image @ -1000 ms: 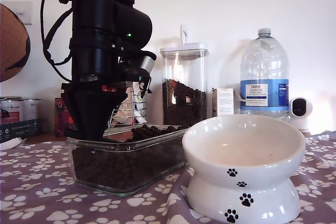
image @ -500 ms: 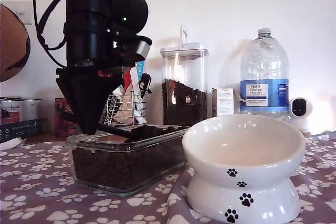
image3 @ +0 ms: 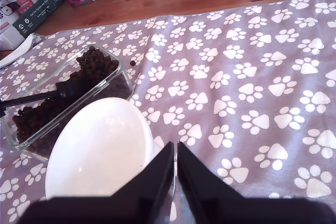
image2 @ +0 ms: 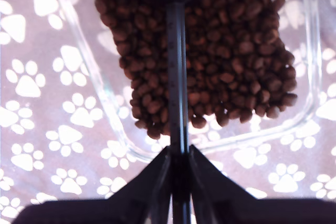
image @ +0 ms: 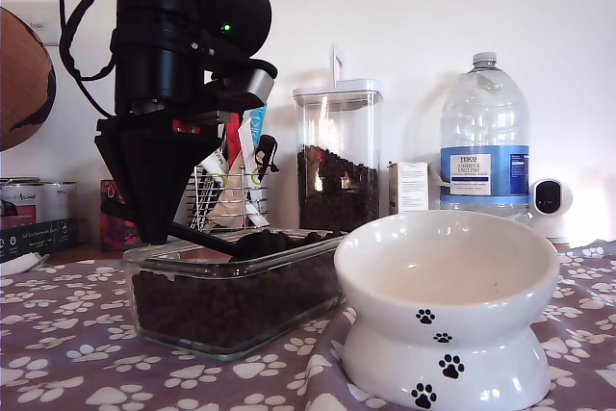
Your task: Measure one spoon of cat food and pour it into the food bowl
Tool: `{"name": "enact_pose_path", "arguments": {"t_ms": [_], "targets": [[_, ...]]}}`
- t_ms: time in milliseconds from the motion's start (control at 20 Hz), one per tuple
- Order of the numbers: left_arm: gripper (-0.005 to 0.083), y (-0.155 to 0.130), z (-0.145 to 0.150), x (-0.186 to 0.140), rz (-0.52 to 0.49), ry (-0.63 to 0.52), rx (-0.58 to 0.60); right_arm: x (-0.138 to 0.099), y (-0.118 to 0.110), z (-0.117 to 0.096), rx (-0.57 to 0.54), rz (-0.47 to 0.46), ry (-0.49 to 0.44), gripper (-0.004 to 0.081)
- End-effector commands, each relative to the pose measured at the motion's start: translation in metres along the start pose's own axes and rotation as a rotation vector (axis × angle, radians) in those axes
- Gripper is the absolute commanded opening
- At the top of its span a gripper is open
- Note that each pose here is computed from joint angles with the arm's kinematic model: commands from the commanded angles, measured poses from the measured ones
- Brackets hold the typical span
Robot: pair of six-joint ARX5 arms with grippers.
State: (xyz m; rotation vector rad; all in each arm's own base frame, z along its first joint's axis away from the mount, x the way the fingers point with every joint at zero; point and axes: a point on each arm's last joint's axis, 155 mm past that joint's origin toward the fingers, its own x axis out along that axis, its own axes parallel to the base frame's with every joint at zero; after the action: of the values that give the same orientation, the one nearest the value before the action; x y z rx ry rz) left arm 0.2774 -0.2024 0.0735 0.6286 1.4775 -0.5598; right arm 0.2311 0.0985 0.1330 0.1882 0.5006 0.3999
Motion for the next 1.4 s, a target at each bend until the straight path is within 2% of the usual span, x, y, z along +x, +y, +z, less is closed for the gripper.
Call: {"name": "enact_pose_path", "arguments": {"t_ms": [0,150,600,800,1050,1350], "targets": [[-0.0021,-0.002,-0.007,-0.004,-0.002,-0.006,-0.003,0.001,0.001,0.001,-0.009,0.004,-0.003,-0.0011],[-0.0021,-0.002,-0.01,-0.007,0.005,-0.038,-0.005,0.001,0.001,0.001,-0.009,0.004,-0.003,-0.0011],[-0.0021,-0.005,-0.026,-0.016,0.041,-0.262,-0.009,0.001,0.001,0.002,-0.01,0.005,-0.006,-0.0011],[-0.0021,-0.009,-0.033,-0.005,0.111,-0.348,0.012,0.001,0.001,0.002,-0.009,0.005,-0.005,-0.0011],[-0.0021,-0.005,-0.029,-0.006,0.297,-0.479,0.056,0.001,0.001,0.002,-0.009,0.005,-0.005,-0.0011],[-0.0021,-0.012,-0.022,-0.01,0.315,-0.517,0.098,0.001,0.001,0.002,-0.009,0.005,-0.005,-0.0011]]}}
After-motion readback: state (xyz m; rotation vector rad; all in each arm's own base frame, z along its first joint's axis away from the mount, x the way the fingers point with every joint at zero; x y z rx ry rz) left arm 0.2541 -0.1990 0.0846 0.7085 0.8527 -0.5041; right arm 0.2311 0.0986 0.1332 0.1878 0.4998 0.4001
